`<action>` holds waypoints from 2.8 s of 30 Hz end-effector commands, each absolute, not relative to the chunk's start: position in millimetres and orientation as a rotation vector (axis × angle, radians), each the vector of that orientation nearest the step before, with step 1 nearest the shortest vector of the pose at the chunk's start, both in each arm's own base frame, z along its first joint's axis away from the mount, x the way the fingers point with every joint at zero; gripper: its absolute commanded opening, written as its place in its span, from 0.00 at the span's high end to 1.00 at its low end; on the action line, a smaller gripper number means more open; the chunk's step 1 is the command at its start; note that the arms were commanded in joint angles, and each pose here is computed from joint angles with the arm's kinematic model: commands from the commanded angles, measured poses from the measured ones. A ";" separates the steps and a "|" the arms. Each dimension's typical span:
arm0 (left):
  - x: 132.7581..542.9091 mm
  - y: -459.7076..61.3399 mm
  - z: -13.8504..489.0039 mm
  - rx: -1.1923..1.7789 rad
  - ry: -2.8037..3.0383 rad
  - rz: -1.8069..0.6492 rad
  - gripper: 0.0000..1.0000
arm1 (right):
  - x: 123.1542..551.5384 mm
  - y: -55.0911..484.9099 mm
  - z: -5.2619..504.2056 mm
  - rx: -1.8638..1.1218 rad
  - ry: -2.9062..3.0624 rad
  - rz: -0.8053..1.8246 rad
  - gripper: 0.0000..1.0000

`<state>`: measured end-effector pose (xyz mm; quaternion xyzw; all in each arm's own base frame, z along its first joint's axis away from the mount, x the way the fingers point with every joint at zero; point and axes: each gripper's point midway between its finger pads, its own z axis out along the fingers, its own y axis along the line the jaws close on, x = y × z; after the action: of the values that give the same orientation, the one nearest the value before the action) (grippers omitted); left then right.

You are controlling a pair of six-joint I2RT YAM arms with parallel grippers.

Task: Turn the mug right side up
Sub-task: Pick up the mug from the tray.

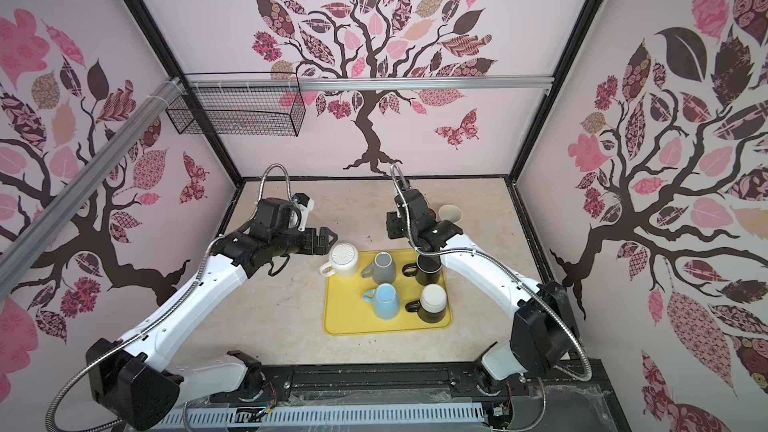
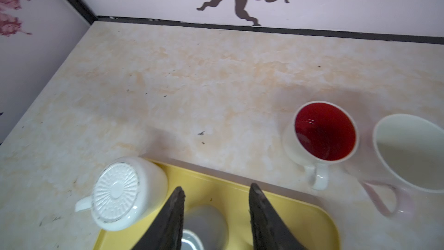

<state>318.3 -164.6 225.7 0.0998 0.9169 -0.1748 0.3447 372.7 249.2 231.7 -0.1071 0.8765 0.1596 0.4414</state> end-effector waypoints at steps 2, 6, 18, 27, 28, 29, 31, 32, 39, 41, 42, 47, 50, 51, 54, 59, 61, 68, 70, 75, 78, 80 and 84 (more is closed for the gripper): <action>310.4 -141.4 243.5 0.338 2.355 -0.287 0.05 | 351.9 266.8 245.1 -0.299 2.120 0.507 0.54; 296.2 -135.5 251.0 0.436 2.294 -0.261 0.10 | 344.3 272.5 234.1 -0.317 2.134 0.542 0.56; 280.1 -151.4 214.8 0.585 2.238 -0.467 0.25 | 338.0 282.1 222.7 -0.347 2.111 0.571 0.57; 289.5 -174.1 184.1 0.622 2.375 -0.645 0.45 | 336.0 279.0 207.9 -0.336 2.095 0.575 0.57; 288.9 -173.9 181.1 0.619 2.387 -0.647 0.45 | 336.6 277.8 205.6 -0.335 2.098 0.565 0.58; 288.6 -173.2 177.6 0.616 2.398 -0.642 0.45 | 337.3 277.1 203.6 -0.336 2.101 0.553 0.58; 288.8 -170.4 171.6 0.608 2.419 -0.614 0.45 | 338.5 277.2 201.1 -0.335 2.100 0.549 0.58; 289.7 -168.7 169.1 0.606 2.425 -0.595 0.45 | 338.6 278.0 200.4 -0.338 2.101 0.550 0.58; 295.4 -162.7 144.6 0.608 2.504 -0.485 0.41 | 341.8 277.3 194.2 -0.344 2.107 0.522 0.58; 297.9 -161.2 141.2 0.604 2.510 -0.467 0.41 | 341.4 277.0 195.8 -0.344 2.101 0.524 0.58; 298.0 -161.0 139.0 0.606 2.518 -0.464 0.41 | 340.9 277.2 197.1 -0.345 2.095 0.531 0.58; 301.1 -159.6 128.2 0.606 2.553 -0.438 0.40 | 338.8 279.8 199.3 -0.352 2.086 0.554 0.58; 303.1 -158.5 122.2 0.602 2.570 -0.424 0.39 | 338.8 279.6 198.0 -0.353 2.091 0.551 0.58; 304.8 -158.6 120.8 0.599 2.572 -0.421 0.39 | 338.9 279.4 197.3 -0.354 2.092 0.549 0.58; 305.7 -161.1 114.7 0.606 2.593 -0.432 0.38 | 338.8 279.4 197.3 -0.355 2.094 0.549 0.58; 306.1 -165.1 110.6 0.613 2.602 -0.448 0.38 | 338.2 278.8 198.2 -0.357 2.089 0.549 0.58; 306.1 -166.8 108.4 0.616 2.606 -0.453 0.38 | 338.6 279.1 199.4 -0.357 2.084 0.552 0.58; 305.9 -173.2 104.4 0.625 2.629 -0.481 0.48 | 338.0 280.2 198.8 -0.363 2.085 0.558 0.58; 304.7 -175.8 103.9 0.636 2.629 -0.485 0.52 | 337.9 279.7 199.4 -0.362 2.084 0.556 0.58; 299.9 -181.5 100.5 0.680 2.636 -0.463 0.56 | 338.3 279.7 198.5 -0.362 2.085 0.551 0.58; 301.0 -179.5 98.3 0.684 2.640 -0.423 0.55 | 338.5 279.4 198.4 -0.361 2.086 0.550 0.58; 303.3 -176.7 96.7 0.679 2.645 -0.386 0.55 | 338.3 279.2 199.6 -0.363 2.083 0.548 0.58; 306.7 -173.7 94.6 0.677 2.654 -0.337 0.55 | 338.2 279.0 199.1 -0.363 2.085 0.546 0.58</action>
<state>289.9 -171.4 81.1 0.2393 0.9472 -0.1348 0.1655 339.9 278.4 184.3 -0.1426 0.8581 0.2177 0.4427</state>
